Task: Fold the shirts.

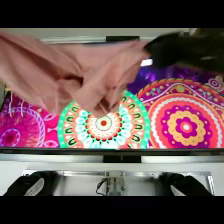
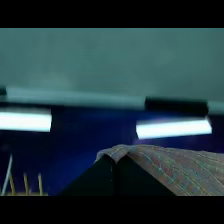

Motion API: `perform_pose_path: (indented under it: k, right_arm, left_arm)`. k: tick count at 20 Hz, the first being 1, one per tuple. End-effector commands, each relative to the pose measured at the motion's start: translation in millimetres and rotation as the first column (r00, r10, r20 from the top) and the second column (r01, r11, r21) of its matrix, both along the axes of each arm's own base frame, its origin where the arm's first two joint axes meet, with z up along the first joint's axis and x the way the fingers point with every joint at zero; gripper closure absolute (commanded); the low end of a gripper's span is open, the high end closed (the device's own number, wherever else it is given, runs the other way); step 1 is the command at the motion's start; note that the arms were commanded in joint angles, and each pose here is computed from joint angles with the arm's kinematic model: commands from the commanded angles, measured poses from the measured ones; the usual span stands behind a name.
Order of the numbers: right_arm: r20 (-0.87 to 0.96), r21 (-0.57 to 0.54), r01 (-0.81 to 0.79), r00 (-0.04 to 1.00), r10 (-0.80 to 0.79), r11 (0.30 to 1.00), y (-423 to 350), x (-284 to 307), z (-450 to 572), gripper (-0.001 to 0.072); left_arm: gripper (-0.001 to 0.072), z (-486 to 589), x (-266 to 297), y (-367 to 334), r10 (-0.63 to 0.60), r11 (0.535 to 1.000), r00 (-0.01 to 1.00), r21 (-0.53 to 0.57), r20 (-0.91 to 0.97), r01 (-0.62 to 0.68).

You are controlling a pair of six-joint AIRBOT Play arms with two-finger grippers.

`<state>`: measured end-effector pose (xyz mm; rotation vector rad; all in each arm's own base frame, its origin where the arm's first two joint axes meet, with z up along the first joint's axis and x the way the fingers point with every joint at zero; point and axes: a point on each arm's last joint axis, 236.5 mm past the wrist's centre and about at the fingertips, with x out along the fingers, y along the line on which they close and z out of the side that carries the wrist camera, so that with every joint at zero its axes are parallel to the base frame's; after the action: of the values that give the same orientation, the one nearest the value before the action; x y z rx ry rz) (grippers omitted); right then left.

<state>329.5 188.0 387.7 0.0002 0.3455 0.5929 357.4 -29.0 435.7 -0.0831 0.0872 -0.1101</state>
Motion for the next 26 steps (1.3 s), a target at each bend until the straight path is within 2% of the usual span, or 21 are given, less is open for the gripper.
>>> perform_pose_path:
  k: [1,4,7,9,14,16,18,20,22,26]
  right_arm:
    - [0.252,0.083,0.08,0.963,-0.099,0.993,-54.2,-72.2,96.0,0.0664]
    - [0.177,0.034,0.152,0.972,-0.156,0.988,-81.3,-99.4,77.1,0.0663]
    - [0.085,-0.058,0.271,0.96,-0.265,0.961,-113.7,-101.8,47.7,0.0663]
    - [0.044,-0.095,0.343,0.939,-0.34,0.935,-129.4,-91.7,34.8,0.0663]
    - [-0.085,-0.297,0.399,0.894,-0.44,0.868,-131.1,-13.9,-31.5,0.0663]
    - [-0.137,-0.395,0.433,0.844,-0.518,0.81,-134.1,33.0,-71.8,0.0663]
    - [-0.163,-0.447,0.456,0.804,-0.571,0.77,-128.9,87.1,-114.4,0.0663]
    - [-0.199,-0.413,0.476,0.785,-0.587,0.777,-114.6,144.4,-159.1,0.0663]
    - [-0.278,-0.331,0.501,0.758,-0.59,0.8,-98.7,190.1,-209.0,0.0663]
    - [-0.565,-0.189,0.44,0.683,-0.464,0.878,-47.4,221.4,-319.2,0.0663]
  left_arm:
    - [0.0683,134.8,-125.4,9.2,0.034,0.998,0.929,-0.055,0.368,-0.015]
    - [0.0683,127.2,-164.8,21.1,0.078,0.997,0.936,-0.03,0.345,-0.072]
    - [0.0682,89.2,-172.1,52.3,0.207,0.978,0.959,-0.02,0.192,-0.207]
    - [0.0682,68.3,-164.7,58.4,0.232,0.972,0.967,0.002,0.109,-0.233]
    - [0.0682,-14.9,-86.8,56.5,0.229,0.973,0.964,0.068,-0.137,-0.222]
    - [0.0682,-79.5,-41.0,55.7,0.23,0.972,0.924,0.119,-0.305,-0.202]
    - [0.0682,-153.1,2.2,54.7,0.23,0.972,0.851,0.159,-0.472,-0.174]
    - [0.0682,-215.0,45.2,49.4,0.213,0.976,0.79,0.17,-0.575,-0.139]
    - [0.0681,-270.8,82.4,37.6,0.17,0.985,0.733,0.138,-0.659,-0.103]
    - [0.0679,-390.8,115.5,-11.2,-0.02,0.995,0.547,-0.072,-0.837,-0.073]
